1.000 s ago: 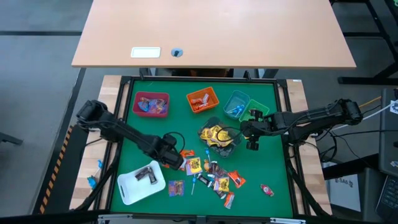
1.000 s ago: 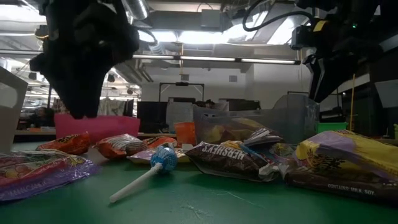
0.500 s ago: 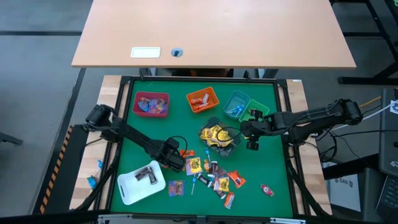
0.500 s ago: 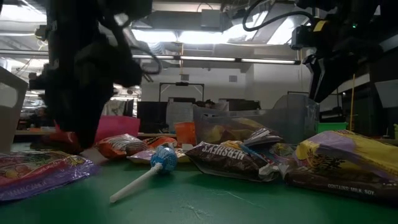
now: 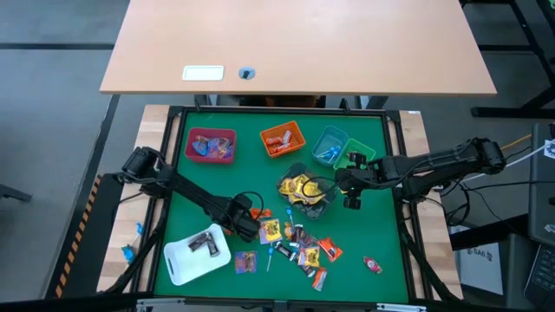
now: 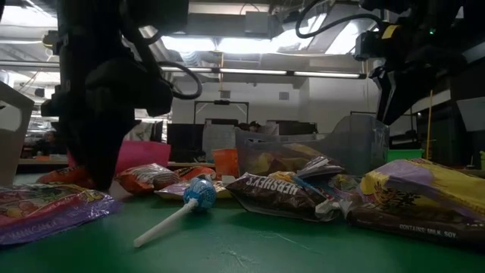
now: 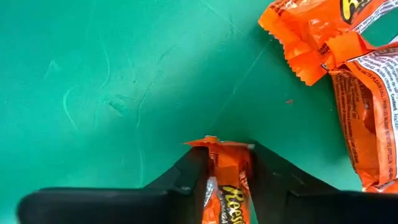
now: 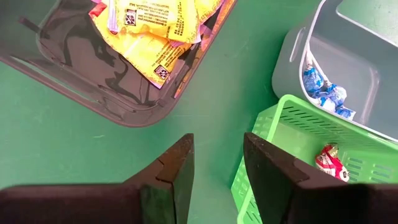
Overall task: Sort candy
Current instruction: Put the orange chocolate into the orange bin
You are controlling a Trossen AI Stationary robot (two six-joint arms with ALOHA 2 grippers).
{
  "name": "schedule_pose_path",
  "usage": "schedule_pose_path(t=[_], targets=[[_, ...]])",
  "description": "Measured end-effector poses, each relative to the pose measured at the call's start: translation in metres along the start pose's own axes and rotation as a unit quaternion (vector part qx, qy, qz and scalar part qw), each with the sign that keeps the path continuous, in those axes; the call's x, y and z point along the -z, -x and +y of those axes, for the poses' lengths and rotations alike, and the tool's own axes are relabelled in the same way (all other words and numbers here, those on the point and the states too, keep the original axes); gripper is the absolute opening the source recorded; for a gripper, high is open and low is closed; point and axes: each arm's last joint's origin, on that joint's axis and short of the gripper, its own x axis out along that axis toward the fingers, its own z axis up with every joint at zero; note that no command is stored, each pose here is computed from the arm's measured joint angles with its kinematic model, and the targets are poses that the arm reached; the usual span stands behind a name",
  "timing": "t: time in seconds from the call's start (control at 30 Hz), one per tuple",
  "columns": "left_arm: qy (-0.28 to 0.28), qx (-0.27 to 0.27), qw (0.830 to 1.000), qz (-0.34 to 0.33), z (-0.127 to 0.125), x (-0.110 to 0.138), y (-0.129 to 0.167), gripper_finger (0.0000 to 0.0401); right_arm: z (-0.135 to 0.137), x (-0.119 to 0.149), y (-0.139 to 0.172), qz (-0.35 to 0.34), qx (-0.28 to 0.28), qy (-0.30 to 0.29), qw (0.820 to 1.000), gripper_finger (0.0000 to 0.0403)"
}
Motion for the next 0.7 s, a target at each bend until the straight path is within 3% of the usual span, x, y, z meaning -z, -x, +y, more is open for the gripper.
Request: schedule_pose_path(t=[0.23, 0.53, 0.7], targets=[[0.003, 0.009, 1.0, -0.002, 0.002, -0.001, 0.005, 0.0038, 0.0, 0.0, 0.0, 0.0, 0.0, 0.0, 1.0, 0.0138], [0.024, 0.031, 0.999, -0.01, 0.008, -0.014, 0.016, 0.0031, 0.0, 0.0, 0.0, 0.0, 0.0, 0.0, 1.0, 0.0138], [0.007, 0.064, 0.998, -0.021, 0.008, -0.026, 0.023, 0.0031, 0.0, 0.0, 0.0, 0.0, 0.0, 0.0, 1.0, 0.0138]])
